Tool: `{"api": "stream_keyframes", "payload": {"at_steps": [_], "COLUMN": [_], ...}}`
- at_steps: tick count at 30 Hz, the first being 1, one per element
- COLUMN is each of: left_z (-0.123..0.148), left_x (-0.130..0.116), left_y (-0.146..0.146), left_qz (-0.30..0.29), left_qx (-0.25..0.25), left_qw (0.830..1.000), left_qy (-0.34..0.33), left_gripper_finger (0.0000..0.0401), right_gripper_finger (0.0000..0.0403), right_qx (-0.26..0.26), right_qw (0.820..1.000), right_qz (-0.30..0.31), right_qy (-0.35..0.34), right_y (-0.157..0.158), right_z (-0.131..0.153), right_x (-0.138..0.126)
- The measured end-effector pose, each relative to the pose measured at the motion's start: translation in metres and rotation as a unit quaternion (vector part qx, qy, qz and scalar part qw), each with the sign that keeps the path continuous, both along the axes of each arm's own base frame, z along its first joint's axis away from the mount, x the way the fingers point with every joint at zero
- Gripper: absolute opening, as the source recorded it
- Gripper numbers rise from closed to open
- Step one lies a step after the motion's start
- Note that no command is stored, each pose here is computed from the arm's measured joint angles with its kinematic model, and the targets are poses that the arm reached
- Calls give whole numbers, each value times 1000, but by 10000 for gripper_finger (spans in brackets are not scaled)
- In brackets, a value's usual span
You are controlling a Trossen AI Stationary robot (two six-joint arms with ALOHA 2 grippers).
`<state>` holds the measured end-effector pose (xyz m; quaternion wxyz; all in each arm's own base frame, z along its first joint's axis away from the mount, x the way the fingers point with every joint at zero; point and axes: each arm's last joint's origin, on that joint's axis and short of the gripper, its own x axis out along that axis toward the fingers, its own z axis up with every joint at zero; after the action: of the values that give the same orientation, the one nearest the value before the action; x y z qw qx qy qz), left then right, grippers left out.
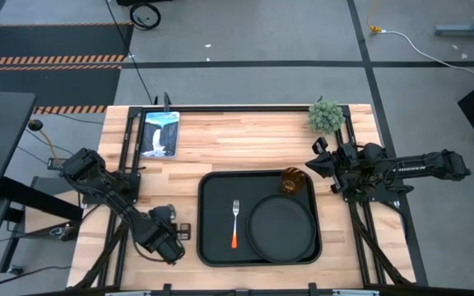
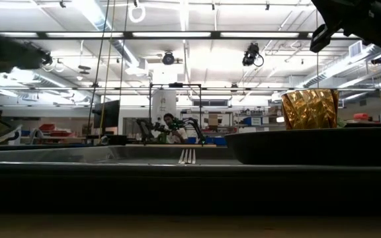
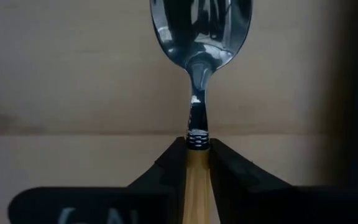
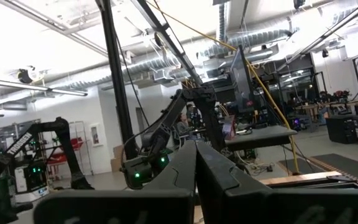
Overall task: Pick and place plate/cup/fork/spoon on tray
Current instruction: Put the yellow spoon on the black serving tray to the left of the orange fork
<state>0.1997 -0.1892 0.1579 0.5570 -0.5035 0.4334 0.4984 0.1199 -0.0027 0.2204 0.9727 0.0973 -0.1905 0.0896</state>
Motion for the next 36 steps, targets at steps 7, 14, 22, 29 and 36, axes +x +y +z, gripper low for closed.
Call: {"api": "stream_keyframes", "payload": {"at_steps": [7, 14, 22, 29, 36], "left_z": [17, 35, 35, 13, -7], "left_x": [19, 50, 87, 117, 123], "left_y": [0, 14, 42, 51, 52], "left_qz": [-7, -35, -65, -101, -106], "left_qx": [16, 21, 20, -12, -27], "left_qw": [998, 993, 986, 980, 983], "left_qy": [-60, -107, -153, -171, -146], "left_gripper_finger": [62, 63, 64, 64, 64], "right_gripper_finger": [11, 11, 11, 11, 11], "right_qx": [1, 1, -2, -5, -10], "right_qw": [1000, 1000, 1000, 1000, 1000], "right_qz": [0, 0, 3, 5, 6], "right_qy": [-3, -3, -3, -3, -3], "right_y": [0, 0, 0, 0, 1], "right_z": [1, 1, 1, 0, 0], "right_x": [0, 0, 0, 0, 0]}}
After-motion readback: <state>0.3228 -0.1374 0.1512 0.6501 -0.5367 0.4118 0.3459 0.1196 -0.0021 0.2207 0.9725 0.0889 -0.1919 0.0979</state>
